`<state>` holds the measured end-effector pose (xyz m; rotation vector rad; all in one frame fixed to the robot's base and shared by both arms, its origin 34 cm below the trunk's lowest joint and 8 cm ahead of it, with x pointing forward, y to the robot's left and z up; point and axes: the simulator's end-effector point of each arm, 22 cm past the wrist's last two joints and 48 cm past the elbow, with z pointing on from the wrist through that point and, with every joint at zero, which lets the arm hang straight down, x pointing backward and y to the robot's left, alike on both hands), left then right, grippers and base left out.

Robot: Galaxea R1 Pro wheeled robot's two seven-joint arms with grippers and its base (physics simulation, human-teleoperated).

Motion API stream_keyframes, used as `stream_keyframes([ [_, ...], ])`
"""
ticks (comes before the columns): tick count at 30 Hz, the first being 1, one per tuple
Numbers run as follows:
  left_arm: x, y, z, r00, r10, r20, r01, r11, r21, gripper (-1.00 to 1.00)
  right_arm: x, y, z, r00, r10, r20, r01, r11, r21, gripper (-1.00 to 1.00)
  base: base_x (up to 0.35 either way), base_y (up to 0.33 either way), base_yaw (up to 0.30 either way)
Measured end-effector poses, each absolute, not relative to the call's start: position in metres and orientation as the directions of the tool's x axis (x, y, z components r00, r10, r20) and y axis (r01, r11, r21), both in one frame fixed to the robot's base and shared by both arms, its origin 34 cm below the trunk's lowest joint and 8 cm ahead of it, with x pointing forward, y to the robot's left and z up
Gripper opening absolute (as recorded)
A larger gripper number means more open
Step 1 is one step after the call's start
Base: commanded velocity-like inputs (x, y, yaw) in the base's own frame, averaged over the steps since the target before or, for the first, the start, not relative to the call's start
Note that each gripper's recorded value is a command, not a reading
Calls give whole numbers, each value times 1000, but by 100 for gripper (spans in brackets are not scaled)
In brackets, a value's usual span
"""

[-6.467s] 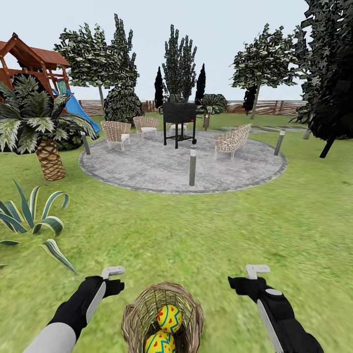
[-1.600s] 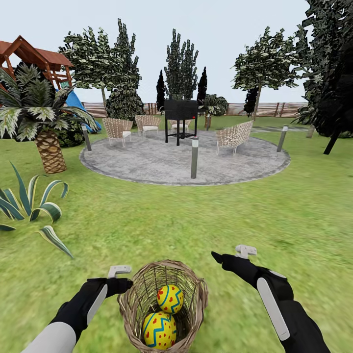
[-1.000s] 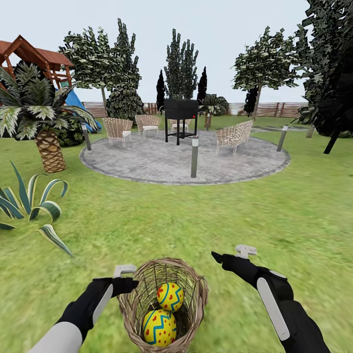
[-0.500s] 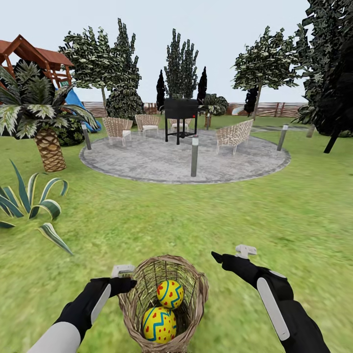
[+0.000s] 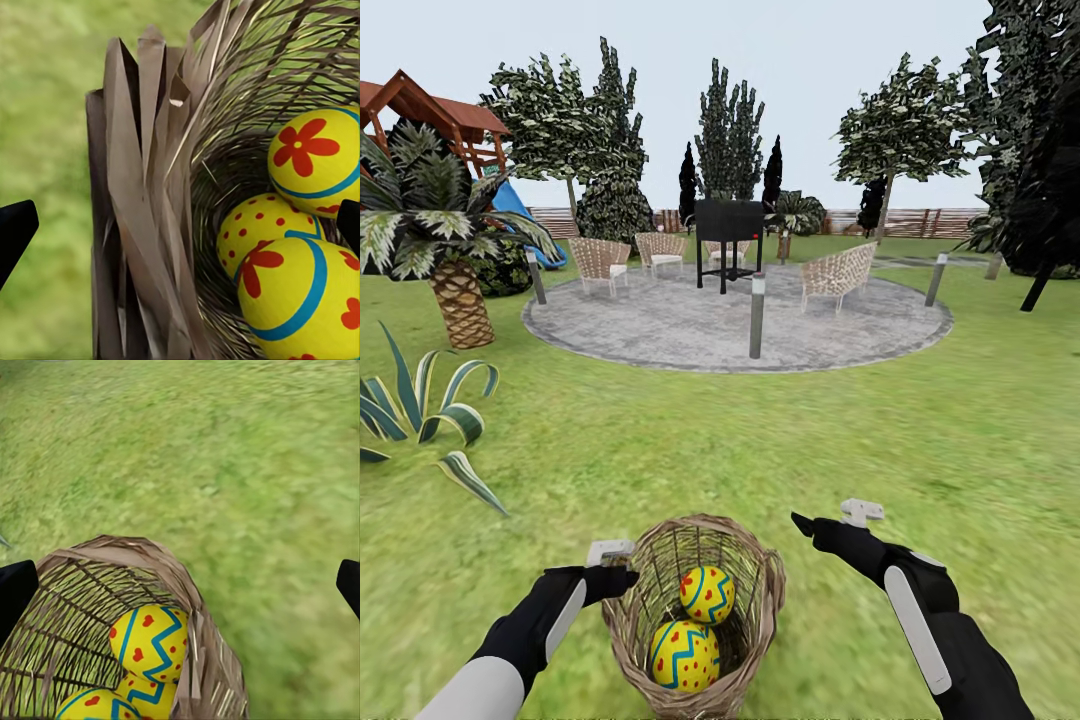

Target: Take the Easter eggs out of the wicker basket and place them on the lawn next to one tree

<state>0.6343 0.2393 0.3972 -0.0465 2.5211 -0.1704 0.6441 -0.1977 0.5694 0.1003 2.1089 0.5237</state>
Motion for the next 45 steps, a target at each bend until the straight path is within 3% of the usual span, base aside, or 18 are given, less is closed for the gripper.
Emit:
stream_keyframes([
  [12,634,242,397,-817,-71,-573,3,992,-127,100,644,-197,569,-566,268,-780,-128,905,405,100,0,0,0],
  [13,634,242,397,-817,-71,-572,3,992,-127,-100,644,-197,569,-565,268,-780,-128,906,404,100,0,0,0],
  [45,638,243,409,-815,-92,-573,-12,990,-142,-100,646,-198,580,-569,270,-777,-126,905,407,100,0,0,0],
])
